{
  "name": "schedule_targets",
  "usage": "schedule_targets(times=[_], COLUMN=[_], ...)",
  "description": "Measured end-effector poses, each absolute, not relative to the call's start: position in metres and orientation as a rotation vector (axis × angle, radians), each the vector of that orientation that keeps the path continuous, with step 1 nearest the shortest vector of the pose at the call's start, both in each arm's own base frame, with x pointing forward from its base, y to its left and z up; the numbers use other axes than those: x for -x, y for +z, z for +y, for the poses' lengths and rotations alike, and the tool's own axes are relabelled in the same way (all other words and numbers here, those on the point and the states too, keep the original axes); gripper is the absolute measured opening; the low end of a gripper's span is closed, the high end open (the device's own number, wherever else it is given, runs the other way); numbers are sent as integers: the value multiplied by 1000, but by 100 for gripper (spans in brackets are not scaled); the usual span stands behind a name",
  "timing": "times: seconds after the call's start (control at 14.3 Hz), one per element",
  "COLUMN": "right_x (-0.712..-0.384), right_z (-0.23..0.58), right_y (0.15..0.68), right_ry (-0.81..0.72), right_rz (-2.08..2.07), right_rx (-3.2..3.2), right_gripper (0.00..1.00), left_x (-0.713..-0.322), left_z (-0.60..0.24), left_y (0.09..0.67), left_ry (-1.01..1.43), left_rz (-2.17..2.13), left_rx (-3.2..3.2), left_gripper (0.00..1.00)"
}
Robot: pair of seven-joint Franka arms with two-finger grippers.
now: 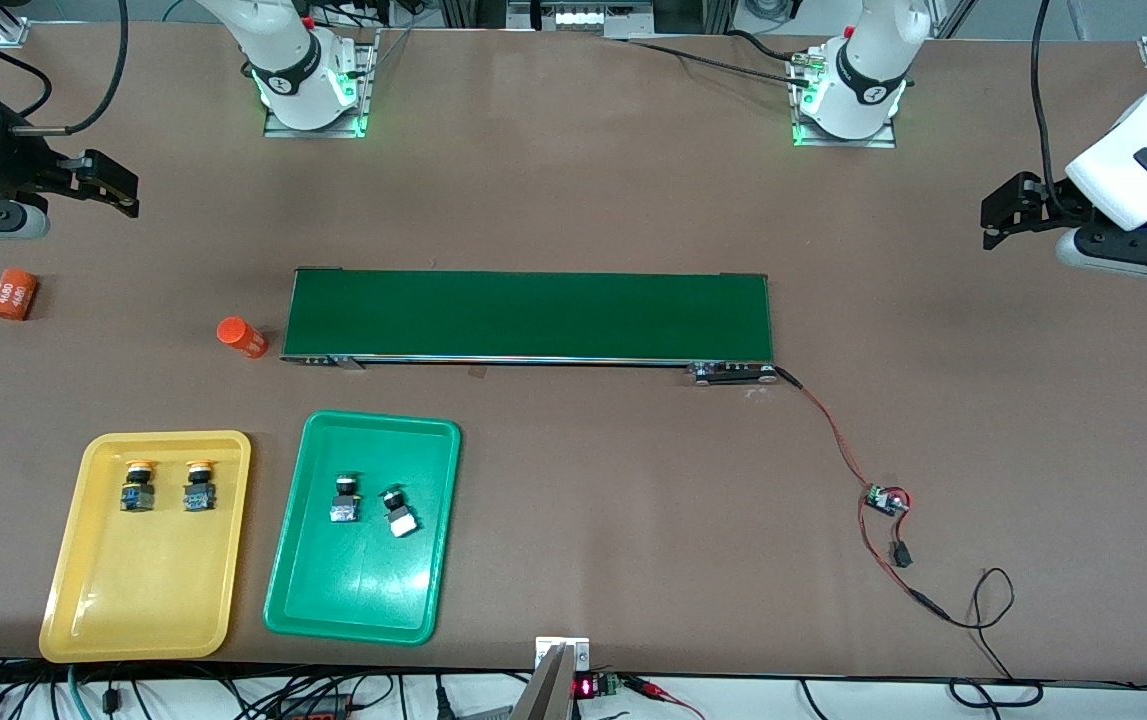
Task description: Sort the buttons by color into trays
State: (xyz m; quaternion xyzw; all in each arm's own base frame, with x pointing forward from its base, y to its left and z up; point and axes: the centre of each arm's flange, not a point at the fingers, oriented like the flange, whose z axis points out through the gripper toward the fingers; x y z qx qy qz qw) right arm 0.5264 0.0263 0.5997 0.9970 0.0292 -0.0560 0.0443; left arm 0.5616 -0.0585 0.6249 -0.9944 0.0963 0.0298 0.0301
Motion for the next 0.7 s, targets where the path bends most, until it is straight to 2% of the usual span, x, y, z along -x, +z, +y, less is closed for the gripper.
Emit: schedule_targets(times=[0.7], right_x=[-527], right_z=[26], right_y=[600], right_ry=[-161], right_rz=[79], right_rx=[-3048], right_gripper=[100], left_x=[-561], left_z=[-64], left_y=[625], left_ry=[93], left_rz=[307], left_rx=[3065], left_gripper=[100])
